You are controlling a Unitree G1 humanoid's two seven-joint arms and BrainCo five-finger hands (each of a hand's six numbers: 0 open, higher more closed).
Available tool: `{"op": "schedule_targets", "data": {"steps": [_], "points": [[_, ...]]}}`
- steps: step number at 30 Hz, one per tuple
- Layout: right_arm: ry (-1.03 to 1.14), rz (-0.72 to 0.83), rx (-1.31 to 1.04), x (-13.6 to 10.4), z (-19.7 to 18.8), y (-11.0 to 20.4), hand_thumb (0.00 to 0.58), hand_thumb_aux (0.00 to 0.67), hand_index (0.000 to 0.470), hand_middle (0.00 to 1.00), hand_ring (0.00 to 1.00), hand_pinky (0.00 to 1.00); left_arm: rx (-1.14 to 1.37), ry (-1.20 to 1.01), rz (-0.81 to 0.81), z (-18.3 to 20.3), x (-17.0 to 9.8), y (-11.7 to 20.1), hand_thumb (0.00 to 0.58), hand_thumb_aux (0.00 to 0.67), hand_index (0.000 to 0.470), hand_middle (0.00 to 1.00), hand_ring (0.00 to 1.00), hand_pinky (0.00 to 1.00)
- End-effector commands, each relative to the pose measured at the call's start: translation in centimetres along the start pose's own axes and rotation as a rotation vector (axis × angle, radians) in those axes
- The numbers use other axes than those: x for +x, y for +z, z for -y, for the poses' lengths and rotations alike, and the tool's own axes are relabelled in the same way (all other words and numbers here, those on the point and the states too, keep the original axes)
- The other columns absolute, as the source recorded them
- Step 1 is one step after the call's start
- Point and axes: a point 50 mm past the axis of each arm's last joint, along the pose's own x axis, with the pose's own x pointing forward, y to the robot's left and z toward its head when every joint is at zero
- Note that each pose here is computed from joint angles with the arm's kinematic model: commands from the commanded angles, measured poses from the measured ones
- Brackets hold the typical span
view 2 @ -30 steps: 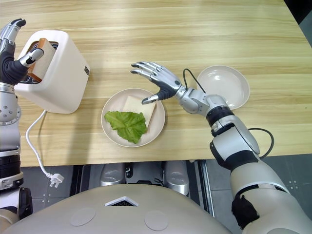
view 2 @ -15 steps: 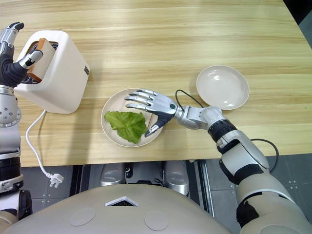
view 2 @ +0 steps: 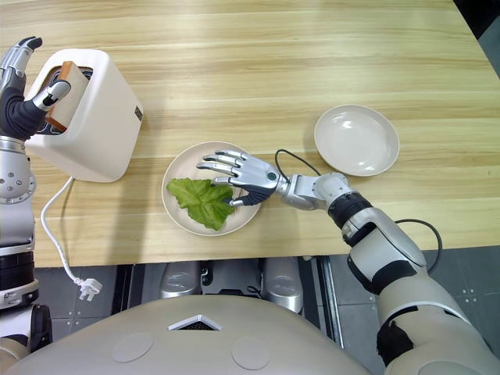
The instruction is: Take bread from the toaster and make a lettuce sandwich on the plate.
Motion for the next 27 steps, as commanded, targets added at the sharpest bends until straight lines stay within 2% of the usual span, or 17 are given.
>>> {"op": "schedule_targets", "data": {"steps": [1,4,8,9,11,12,27], "points": [[0.027,0.002,0.001,-0.2,-0.4,0.0,0.470,0.378,0.260,0.00,0.00,0.00,-0.008,-0.025,-0.004,0.5,0.0,0.0,0.000,0.000,0.000,0.00,0.00,0.00],[0.030,-0.003,0.003,-0.2,-0.5,0.0,0.468,0.376,0.258,0.00,0.00,0.00,-0.011,-0.027,-0.004,0.5,0.0,-0.1,0.000,0.000,0.000,0.00,0.00,0.00],[0.008,-0.014,-0.011,-0.2,0.1,-0.5,0.498,0.418,0.287,0.00,0.00,0.00,-0.013,-0.030,-0.006,0.7,-0.1,-0.2,0.000,0.000,0.000,0.00,0.00,0.00],[0.004,-0.021,-0.018,-0.2,0.2,-0.7,0.532,0.478,0.328,0.00,0.00,0.00,-0.013,-0.031,-0.006,0.7,-0.1,-0.2,0.000,0.000,0.000,0.00,0.00,0.00],[0.002,-0.033,-0.031,-0.3,0.5,-1.1,0.580,0.654,0.449,0.00,0.00,0.00,-0.013,-0.031,-0.006,0.7,-0.1,-0.2,0.000,0.000,0.000,0.00,0.00,0.00],[0.000,-0.038,-0.036,-0.3,0.7,-1.2,0.580,0.670,0.460,0.00,0.00,0.00,-0.013,-0.030,-0.006,0.7,-0.1,-0.3,0.000,0.000,0.000,0.00,0.00,0.00],[-0.071,-0.039,-0.063,0.0,2.7,-2.1,0.580,0.670,0.460,0.00,0.00,0.00,-0.016,-0.031,-0.009,0.9,0.0,-0.6,0.000,0.000,0.000,0.00,0.00,0.00]]}}
